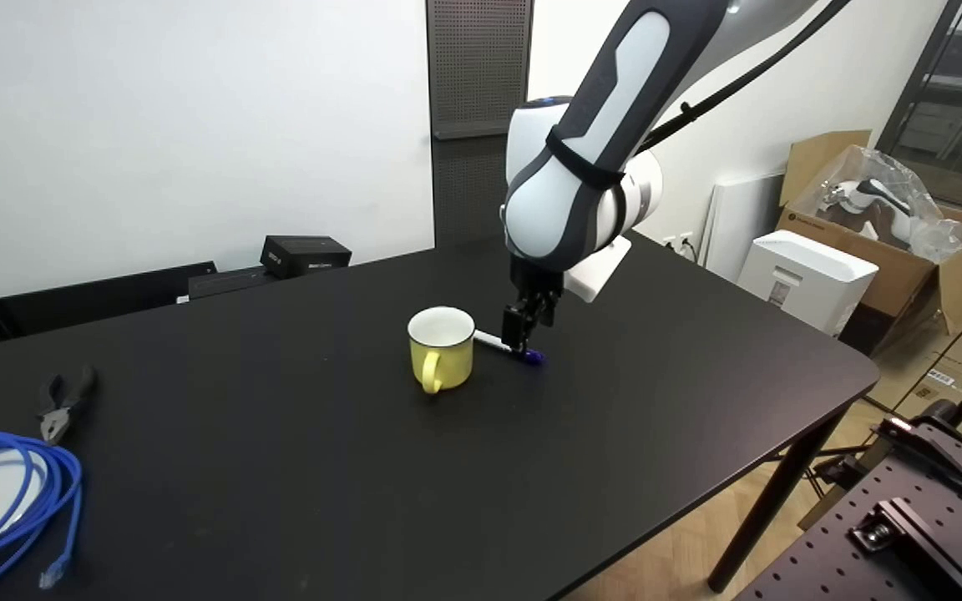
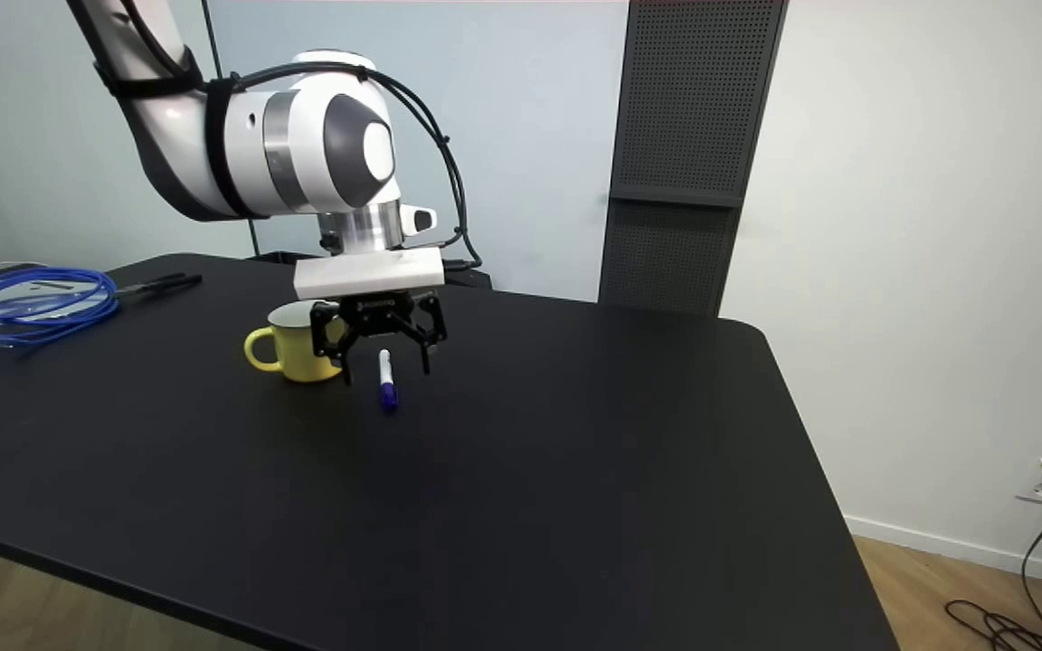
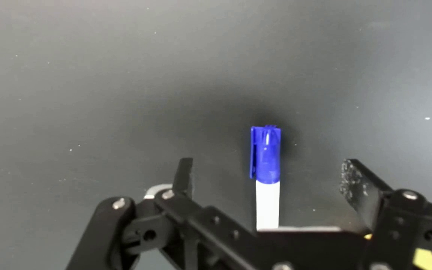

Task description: Put the marker in the mug

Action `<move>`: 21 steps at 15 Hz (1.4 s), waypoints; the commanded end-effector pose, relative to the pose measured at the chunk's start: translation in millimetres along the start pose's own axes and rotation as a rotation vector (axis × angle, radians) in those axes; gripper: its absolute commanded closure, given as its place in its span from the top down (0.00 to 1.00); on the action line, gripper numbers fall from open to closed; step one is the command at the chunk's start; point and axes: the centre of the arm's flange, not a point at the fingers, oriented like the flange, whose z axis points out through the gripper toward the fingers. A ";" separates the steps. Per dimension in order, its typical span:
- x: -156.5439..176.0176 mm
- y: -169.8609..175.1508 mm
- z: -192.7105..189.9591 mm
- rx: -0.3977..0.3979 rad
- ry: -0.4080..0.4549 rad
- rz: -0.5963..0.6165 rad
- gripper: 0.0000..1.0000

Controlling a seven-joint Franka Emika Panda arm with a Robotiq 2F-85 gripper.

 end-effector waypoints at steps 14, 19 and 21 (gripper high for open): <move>18.4 6.3 17.6 0.008 -0.041 0.003 0.13; 16.7 6.4 4.5 0.004 -0.029 -0.001 0.05; 14.0 8.0 -14.4 -0.004 -0.014 0.003 0.05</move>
